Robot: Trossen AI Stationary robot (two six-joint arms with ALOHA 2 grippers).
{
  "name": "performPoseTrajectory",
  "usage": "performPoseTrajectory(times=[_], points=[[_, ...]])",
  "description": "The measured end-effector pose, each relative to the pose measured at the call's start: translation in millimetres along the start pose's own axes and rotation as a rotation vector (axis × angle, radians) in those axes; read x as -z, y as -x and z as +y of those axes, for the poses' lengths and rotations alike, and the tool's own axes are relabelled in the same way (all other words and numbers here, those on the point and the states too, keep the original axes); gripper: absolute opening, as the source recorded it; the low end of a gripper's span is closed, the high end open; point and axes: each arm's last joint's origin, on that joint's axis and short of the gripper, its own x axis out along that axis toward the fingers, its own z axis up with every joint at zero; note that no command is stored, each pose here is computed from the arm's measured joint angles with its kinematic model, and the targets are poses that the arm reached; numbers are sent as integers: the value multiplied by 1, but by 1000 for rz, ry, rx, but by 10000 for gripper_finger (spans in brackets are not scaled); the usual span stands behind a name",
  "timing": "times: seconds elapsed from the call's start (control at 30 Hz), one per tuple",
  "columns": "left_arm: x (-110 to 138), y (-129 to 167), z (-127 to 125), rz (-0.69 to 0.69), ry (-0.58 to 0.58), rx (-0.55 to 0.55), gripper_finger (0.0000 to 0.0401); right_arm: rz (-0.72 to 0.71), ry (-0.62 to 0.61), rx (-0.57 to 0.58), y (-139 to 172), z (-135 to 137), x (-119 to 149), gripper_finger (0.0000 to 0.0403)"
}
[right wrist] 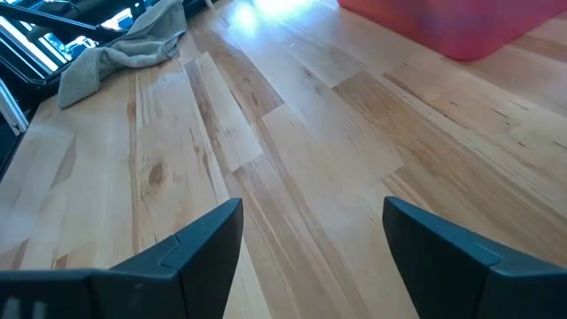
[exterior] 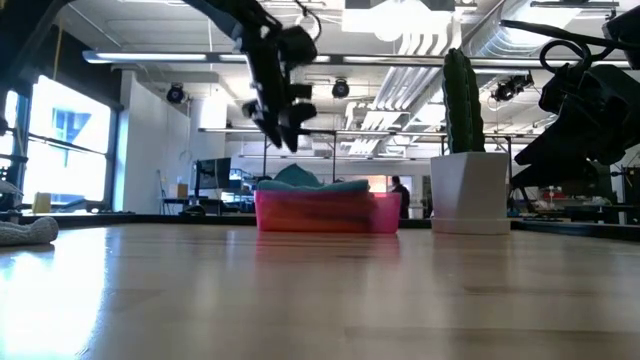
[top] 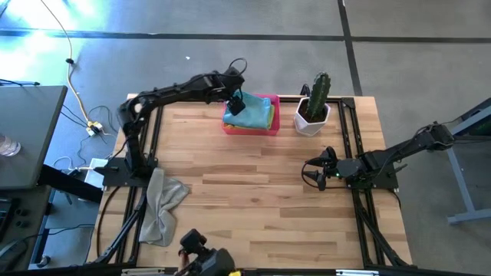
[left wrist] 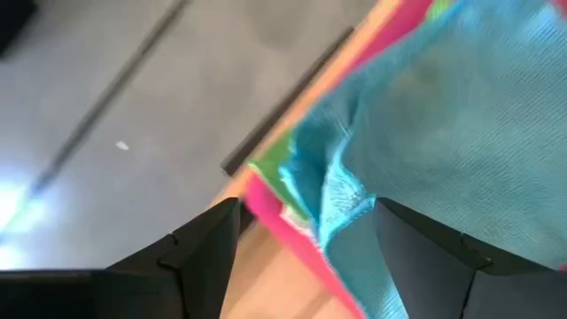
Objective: Fold microfiber towels
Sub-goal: Put the blue microfiber cloth into the pink bin, then fold the gray microfiber cloth on the table
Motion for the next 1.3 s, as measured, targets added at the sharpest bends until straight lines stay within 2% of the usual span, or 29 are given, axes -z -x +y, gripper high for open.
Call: performPoseTrajectory(times=[0.17,0.23,0.3,0.4,0.53,0.73,0.87,0.97,1.1,1.3], points=[[2,43,-1,-46,-45,-92,253,0,0,0,0,0,0,263],[6,59,-3,-43,-60,-94,253,0,0,0,0,0,0,263],[11,73,-8,-36,-46,-44,253,0,0,0,0,0,0,263],[22,94,-21,6,-62,93,253,0,0,0,0,0,0,263],[34,118,-50,16,-138,187,253,0,0,0,0,0,0,263],[57,144,-101,33,-320,257,253,0,0,1,0,0,0,263],[72,155,-132,53,-354,286,253,0,0,0,0,0,0,263],[89,160,-142,146,-359,229,253,0,0,0,0,0,0,263],[113,162,-149,265,-350,80,253,0,0,0,0,0,0,263],[158,148,-163,360,-376,-13,253,0,0,0,0,0,0,263]])
